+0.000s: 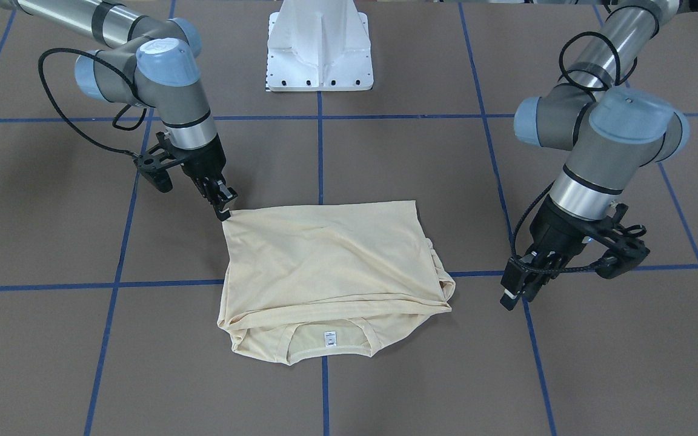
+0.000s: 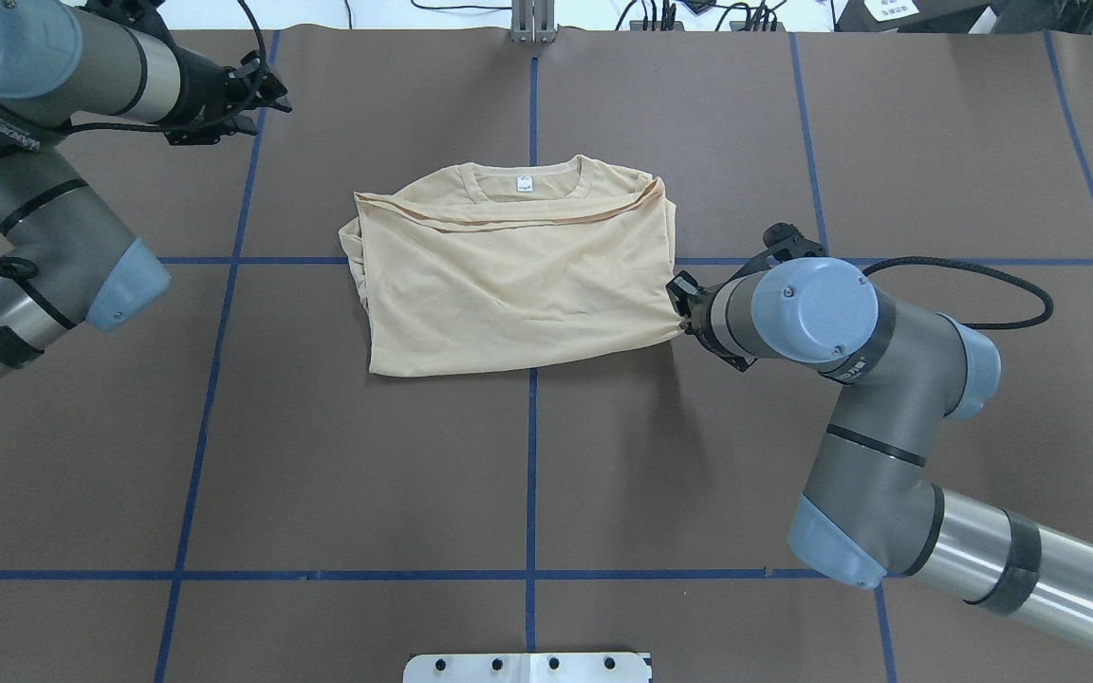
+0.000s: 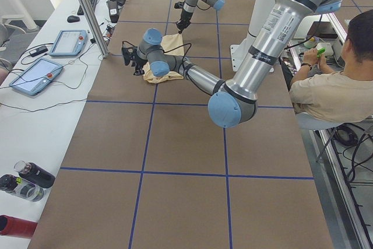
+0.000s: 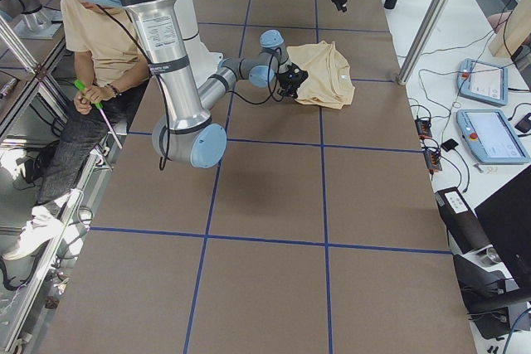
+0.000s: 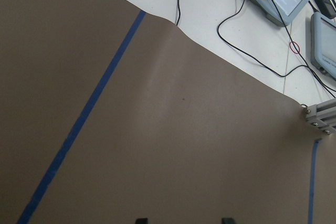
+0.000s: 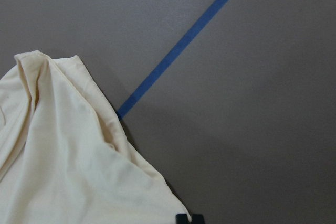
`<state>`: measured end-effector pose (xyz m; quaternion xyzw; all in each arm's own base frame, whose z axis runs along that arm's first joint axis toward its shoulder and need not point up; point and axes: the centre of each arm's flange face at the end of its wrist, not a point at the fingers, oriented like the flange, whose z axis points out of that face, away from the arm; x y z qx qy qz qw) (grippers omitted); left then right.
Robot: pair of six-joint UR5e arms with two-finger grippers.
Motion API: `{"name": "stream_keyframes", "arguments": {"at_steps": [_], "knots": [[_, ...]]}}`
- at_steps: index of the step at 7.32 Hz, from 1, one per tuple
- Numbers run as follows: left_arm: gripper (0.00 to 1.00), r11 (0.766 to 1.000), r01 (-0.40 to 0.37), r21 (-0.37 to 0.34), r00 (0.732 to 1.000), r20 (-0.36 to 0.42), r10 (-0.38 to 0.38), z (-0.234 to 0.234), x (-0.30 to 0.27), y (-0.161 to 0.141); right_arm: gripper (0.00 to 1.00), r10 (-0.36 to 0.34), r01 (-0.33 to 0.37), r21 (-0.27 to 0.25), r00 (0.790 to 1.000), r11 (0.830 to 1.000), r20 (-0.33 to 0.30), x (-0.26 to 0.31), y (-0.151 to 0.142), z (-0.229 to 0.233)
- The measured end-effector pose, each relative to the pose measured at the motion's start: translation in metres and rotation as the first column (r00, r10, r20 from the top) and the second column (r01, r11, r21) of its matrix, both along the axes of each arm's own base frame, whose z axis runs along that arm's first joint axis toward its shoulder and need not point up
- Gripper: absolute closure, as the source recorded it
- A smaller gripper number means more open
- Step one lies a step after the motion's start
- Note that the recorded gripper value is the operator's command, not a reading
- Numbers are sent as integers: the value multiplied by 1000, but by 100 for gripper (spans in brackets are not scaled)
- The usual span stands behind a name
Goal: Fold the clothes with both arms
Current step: 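Drag the folded shirt with the right gripper toward the robot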
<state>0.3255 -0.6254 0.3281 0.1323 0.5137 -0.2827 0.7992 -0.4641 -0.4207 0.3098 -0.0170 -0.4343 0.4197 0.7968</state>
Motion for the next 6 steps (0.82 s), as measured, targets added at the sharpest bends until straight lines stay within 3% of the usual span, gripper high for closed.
{"name": "stream_keyframes", "arguments": {"at_steps": [1, 2, 3, 4, 5, 6], "knots": [[44, 1000, -2, 4, 1000, -1, 2, -1, 0, 0, 100, -37, 37, -16, 999, 999, -17, 14, 30, -13], [44, 1000, -7, 12, 1000, 2, 7, -2, 0, 0, 100, -110, 108, -39, 993, 993, -44, 15, 80, -27], [44, 1000, -12, 21, 1000, 5, 12, -4, 0, 1, 100, -200, 195, -64, 978, 979, -65, 8, 135, -39], [44, 999, -17, 27, 1000, 6, 17, -5, 1, 1, 93, -295, 287, -93, 953, 953, -77, 0, 192, -53], [44, 999, -22, 31, 1000, 4, 22, -8, 2, 2, 19, -357, 347, -115, 930, 931, -85, -5, 230, -59], [43, 999, -35, 38, 999, -7, 35, -14, 5, 5, 0, -397, 384, -127, 913, 914, -93, -8, 253, -59]]}}
